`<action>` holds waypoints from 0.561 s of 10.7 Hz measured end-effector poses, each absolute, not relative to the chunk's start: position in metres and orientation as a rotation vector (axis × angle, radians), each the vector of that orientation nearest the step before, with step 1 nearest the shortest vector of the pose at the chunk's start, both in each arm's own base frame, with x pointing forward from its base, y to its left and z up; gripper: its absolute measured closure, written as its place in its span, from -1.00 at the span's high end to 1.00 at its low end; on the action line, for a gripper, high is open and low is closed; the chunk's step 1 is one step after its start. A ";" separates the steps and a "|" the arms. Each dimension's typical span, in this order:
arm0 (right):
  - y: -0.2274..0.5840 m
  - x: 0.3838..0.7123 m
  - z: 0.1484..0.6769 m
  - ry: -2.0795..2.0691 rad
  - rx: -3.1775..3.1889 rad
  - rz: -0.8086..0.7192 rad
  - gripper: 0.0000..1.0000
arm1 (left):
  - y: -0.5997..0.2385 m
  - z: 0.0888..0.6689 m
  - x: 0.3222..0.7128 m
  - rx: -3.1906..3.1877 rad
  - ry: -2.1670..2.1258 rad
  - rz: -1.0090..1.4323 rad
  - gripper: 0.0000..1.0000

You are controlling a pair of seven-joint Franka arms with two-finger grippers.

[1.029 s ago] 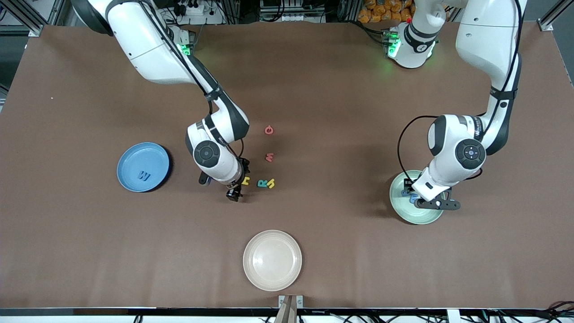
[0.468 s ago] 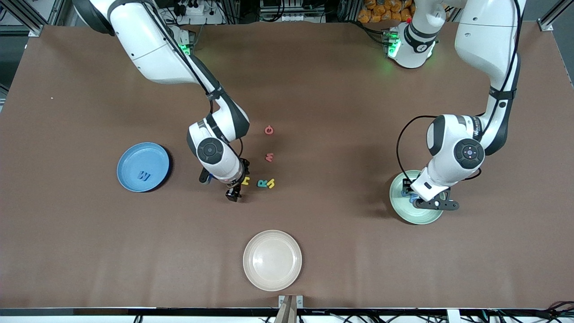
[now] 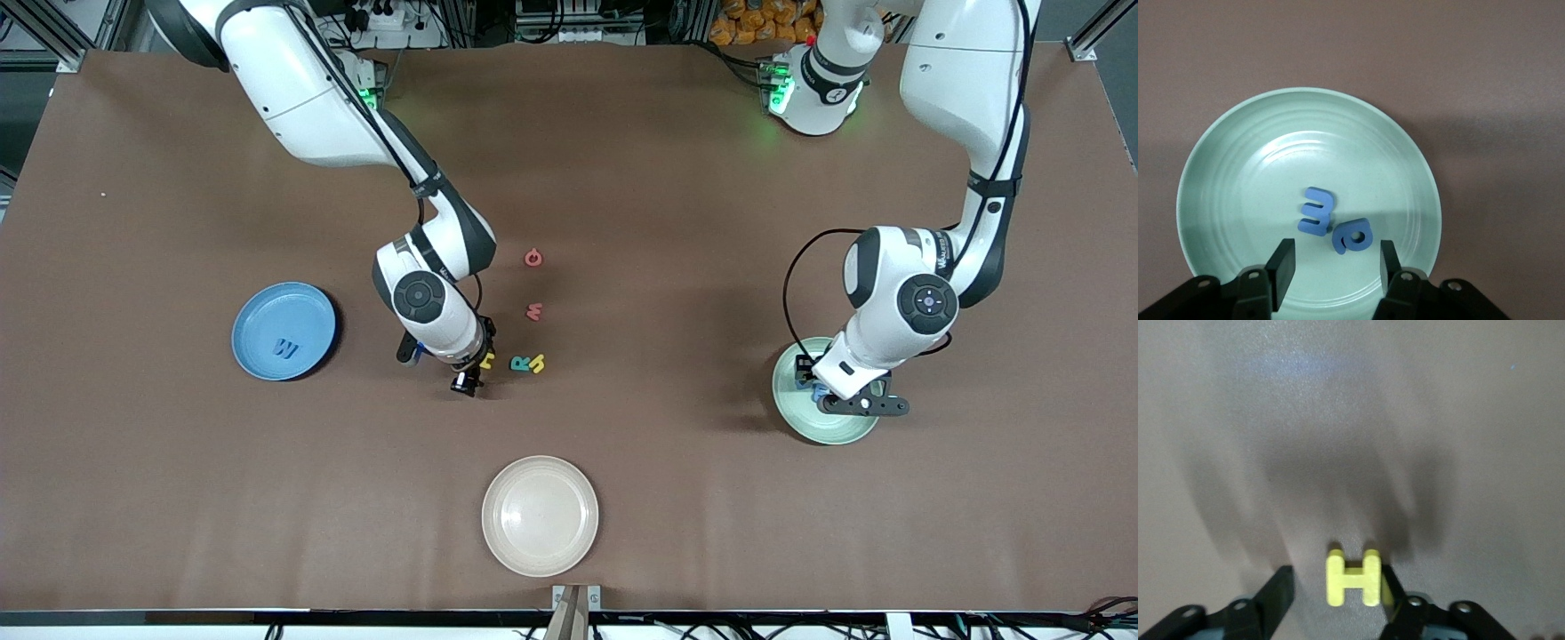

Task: Sort uppercase to blue plate, lowercase to green plate
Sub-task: 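Release the a on the green plate while the right gripper grips H, then carry the yellow H to the blue plate while the left gripper withdraws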

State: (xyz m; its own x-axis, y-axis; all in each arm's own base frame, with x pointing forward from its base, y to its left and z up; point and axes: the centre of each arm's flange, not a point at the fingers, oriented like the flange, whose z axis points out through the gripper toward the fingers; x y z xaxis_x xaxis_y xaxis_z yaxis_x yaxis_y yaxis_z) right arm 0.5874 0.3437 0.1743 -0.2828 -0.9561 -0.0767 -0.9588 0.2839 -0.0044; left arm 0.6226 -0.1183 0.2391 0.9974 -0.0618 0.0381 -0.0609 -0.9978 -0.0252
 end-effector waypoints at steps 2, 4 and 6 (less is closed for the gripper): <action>0.346 0.587 0.178 2.449 -1.869 0.041 -0.27 | -0.127 0.241 0.621 -3.119 0.075 -0.065 0.30; 0.348 0.586 0.179 2.432 -1.892 0.021 -0.33 | -0.135 0.242 0.620 -3.120 0.058 -0.069 0.38; 0.341 0.590 0.179 2.423 -1.906 -0.012 -0.33 | -0.142 0.242 0.619 -3.123 0.033 -0.071 0.44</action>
